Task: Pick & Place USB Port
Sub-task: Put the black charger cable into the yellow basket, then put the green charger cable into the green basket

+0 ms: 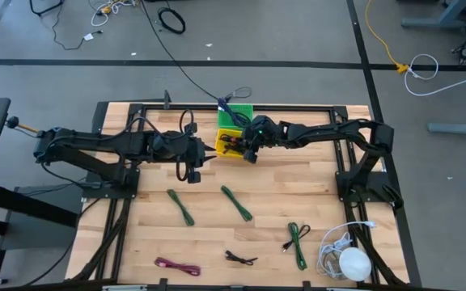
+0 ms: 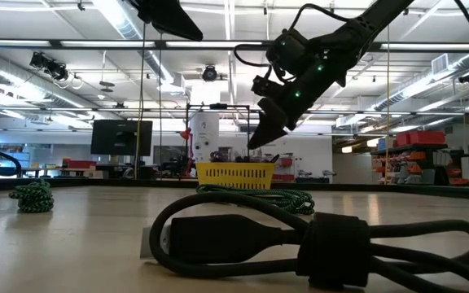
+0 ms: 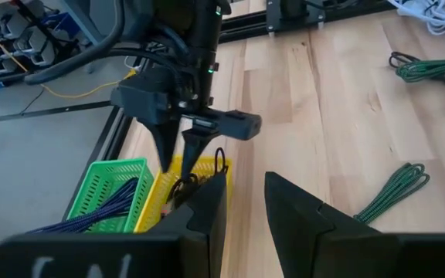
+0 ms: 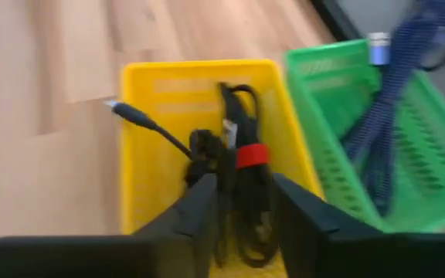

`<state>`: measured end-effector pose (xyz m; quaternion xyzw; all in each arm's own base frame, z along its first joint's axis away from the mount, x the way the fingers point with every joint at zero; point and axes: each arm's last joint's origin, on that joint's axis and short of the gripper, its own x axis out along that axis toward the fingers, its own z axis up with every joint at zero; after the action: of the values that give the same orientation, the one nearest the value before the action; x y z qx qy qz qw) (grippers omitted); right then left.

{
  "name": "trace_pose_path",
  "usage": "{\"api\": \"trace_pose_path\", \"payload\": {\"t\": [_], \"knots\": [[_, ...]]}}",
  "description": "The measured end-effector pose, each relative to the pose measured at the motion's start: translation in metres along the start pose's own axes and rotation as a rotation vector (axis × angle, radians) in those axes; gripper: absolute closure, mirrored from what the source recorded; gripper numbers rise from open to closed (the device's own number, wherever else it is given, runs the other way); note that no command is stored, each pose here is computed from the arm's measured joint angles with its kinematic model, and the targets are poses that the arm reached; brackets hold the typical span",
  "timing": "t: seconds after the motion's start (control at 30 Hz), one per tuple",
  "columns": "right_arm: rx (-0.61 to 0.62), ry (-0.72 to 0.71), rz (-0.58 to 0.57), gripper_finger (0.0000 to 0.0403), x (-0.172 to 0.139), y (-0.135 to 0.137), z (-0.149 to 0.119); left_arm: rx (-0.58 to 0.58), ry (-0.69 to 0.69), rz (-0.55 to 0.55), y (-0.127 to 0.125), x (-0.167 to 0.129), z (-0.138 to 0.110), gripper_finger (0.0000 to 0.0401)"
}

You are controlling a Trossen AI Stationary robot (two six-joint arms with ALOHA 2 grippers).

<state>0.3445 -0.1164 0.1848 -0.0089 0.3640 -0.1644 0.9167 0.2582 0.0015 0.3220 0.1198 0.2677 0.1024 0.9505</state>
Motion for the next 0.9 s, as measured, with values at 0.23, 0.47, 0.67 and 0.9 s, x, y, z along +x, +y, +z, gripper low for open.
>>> {"api": "trace_pose_path", "payload": {"t": [0.23,0.47,0.67,0.9], "knots": [[0.018,-0.019,-0.021,0.0194,-0.001,0.0,0.002,-0.003,0.0,0.0,0.0,0.0,0.0,0.0305],[-0.013,-0.084,0.226,0.0176,-0.026,0.051,0.016,-0.001,0.021,-0.002,0.0,0.0,-0.002,0.0305],[-0.039,-0.054,0.384,0.0188,-0.048,0.124,0.01,0.014,0.075,-0.004,0.0,0.0,-0.007,0.0305],[0.016,0.001,0.355,0.0195,-0.069,0.189,-0.011,-0.002,0.082,-0.004,0.0,0.0,-0.008,0.0305]]}}
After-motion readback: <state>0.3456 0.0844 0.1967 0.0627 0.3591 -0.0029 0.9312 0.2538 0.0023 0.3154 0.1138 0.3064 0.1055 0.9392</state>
